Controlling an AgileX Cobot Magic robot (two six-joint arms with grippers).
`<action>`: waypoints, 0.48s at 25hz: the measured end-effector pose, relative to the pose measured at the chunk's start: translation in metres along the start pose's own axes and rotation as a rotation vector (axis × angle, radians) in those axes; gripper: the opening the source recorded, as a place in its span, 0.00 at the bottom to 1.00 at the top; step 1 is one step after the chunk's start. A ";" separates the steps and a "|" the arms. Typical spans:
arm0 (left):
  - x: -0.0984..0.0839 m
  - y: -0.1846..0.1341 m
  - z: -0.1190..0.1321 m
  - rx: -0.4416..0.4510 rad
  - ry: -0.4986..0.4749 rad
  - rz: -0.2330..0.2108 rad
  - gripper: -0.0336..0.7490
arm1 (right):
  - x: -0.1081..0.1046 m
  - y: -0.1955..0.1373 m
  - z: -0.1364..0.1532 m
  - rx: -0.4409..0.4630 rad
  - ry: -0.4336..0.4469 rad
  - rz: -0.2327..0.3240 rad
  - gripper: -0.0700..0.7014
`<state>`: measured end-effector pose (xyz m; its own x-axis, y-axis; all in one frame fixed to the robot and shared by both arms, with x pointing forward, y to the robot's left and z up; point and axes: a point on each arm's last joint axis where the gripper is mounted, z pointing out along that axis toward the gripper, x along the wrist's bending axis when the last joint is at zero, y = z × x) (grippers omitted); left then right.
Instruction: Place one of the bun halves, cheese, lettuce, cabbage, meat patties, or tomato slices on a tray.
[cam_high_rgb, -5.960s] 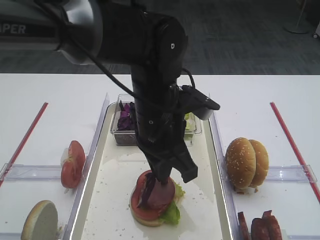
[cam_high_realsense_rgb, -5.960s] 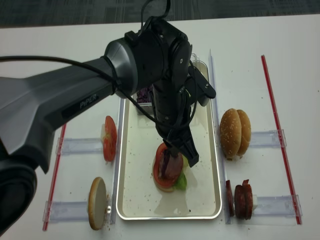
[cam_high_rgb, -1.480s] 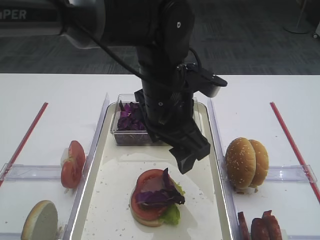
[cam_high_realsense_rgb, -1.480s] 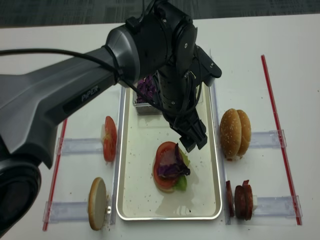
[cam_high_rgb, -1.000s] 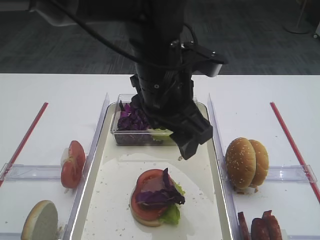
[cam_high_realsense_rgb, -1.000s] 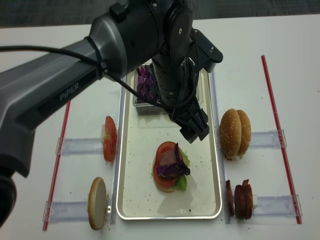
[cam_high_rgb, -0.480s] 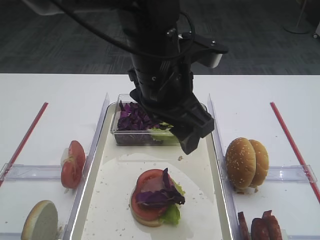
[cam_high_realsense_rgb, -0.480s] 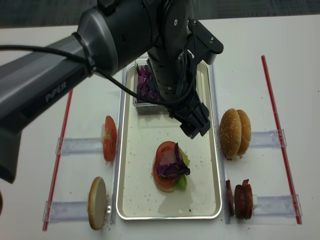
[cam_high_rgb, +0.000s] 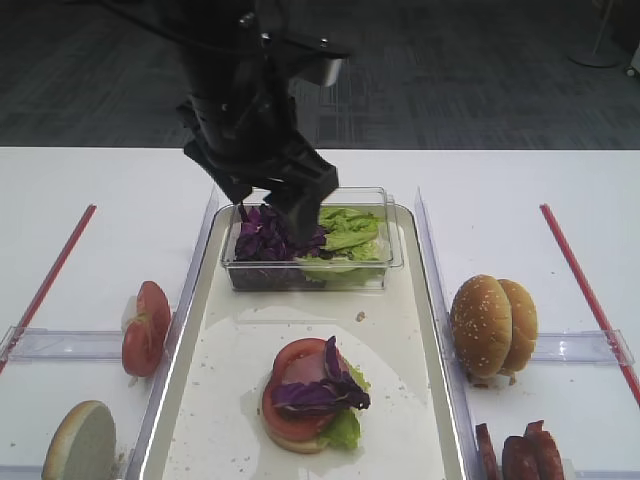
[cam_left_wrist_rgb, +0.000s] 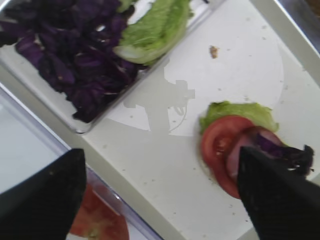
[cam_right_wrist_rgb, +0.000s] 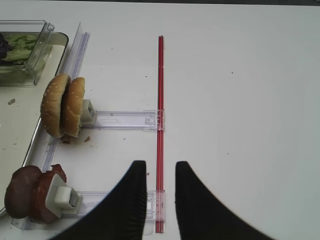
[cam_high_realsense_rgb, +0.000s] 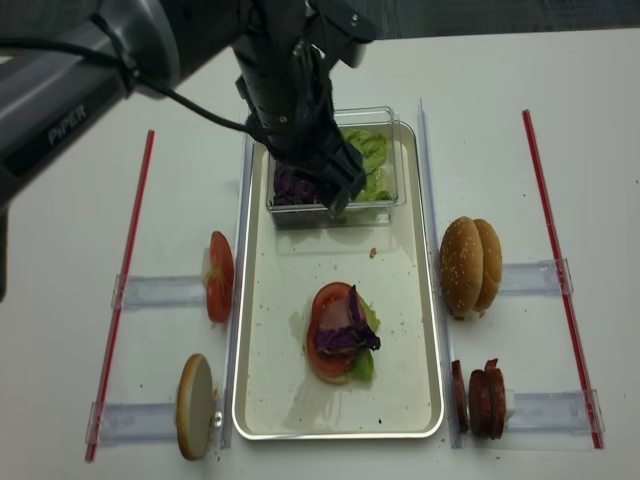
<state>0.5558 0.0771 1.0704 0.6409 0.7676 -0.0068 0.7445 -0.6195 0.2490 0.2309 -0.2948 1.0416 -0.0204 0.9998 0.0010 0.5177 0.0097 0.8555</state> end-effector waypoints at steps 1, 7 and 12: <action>0.009 -0.001 0.000 0.000 0.006 -0.019 0.77 | 0.000 0.000 0.000 0.000 0.000 0.000 0.34; 0.070 -0.012 -0.004 -0.001 0.045 -0.159 0.77 | 0.000 0.000 0.000 0.000 0.000 0.002 0.34; 0.115 -0.027 -0.008 0.001 0.076 -0.271 0.77 | 0.000 0.000 0.000 0.000 0.000 0.002 0.34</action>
<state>0.6082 0.1835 1.0704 0.4030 0.9152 -0.0003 0.8869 -0.3905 0.2469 0.2309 -0.2948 1.0416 -0.0195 0.9998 0.0025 0.5177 0.0080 0.8555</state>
